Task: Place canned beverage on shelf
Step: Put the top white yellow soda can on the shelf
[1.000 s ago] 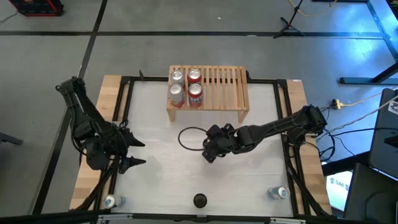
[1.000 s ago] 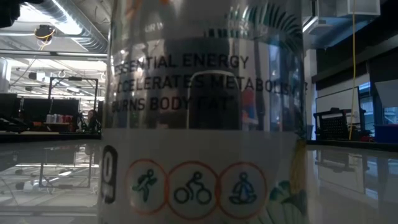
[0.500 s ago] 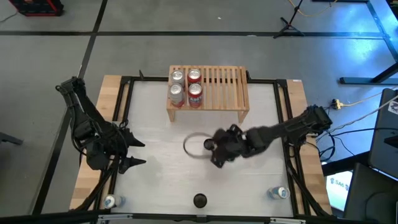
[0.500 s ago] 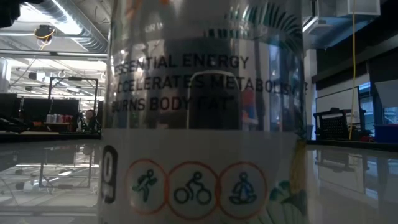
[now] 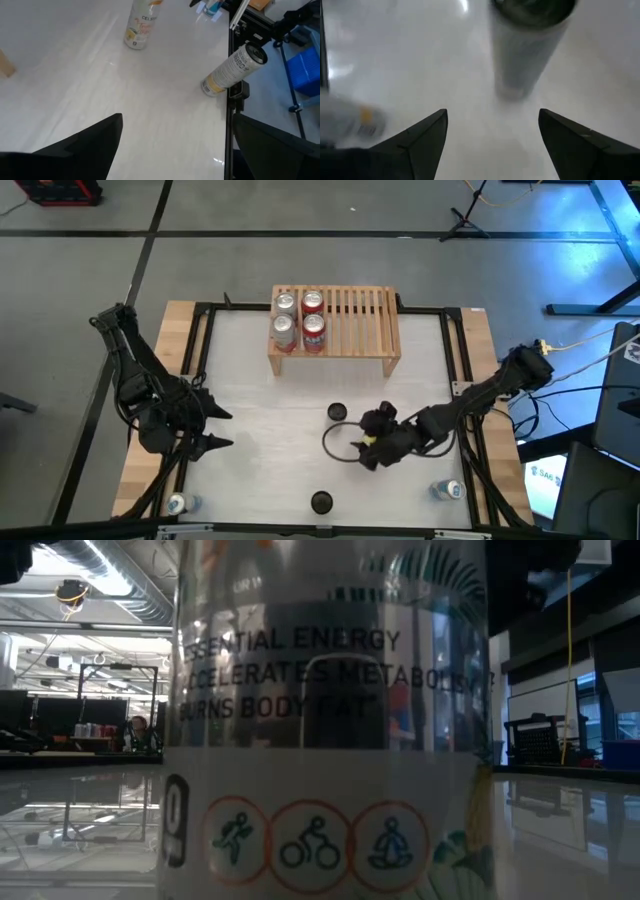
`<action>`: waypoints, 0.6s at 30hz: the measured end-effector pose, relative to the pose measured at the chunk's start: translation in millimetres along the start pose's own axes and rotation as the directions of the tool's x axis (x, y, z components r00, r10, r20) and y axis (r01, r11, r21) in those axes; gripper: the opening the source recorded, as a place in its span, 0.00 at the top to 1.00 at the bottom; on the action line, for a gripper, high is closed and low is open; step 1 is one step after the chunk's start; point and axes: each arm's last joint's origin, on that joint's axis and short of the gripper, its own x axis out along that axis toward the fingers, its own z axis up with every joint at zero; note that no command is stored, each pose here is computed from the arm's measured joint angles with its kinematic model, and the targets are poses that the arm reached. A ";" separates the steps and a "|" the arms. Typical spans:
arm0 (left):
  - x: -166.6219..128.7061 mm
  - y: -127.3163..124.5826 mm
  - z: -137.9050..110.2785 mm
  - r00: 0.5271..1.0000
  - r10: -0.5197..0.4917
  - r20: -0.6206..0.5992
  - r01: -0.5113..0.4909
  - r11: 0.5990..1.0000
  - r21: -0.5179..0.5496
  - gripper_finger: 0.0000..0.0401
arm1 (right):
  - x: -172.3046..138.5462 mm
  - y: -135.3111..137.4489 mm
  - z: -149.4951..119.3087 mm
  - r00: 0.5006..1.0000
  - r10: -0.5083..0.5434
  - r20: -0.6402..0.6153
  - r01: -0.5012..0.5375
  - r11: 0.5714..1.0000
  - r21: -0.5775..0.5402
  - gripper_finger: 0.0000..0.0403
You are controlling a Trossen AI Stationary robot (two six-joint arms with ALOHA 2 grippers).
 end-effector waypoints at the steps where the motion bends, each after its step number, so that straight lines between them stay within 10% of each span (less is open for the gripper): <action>1: 0.0 0.0 0.1 1.000 0.001 0.004 -0.001 1.000 -0.001 0.08 | 2.5 -3.0 -2.0 0.999 -0.006 0.044 0.005 1.000 0.011 0.25; 18: 2.9 3.2 5.0 0.997 0.047 0.057 -0.045 0.998 -0.041 0.08 | 60.2 0.5 -27.3 0.944 -0.138 0.299 0.145 0.989 -0.002 0.25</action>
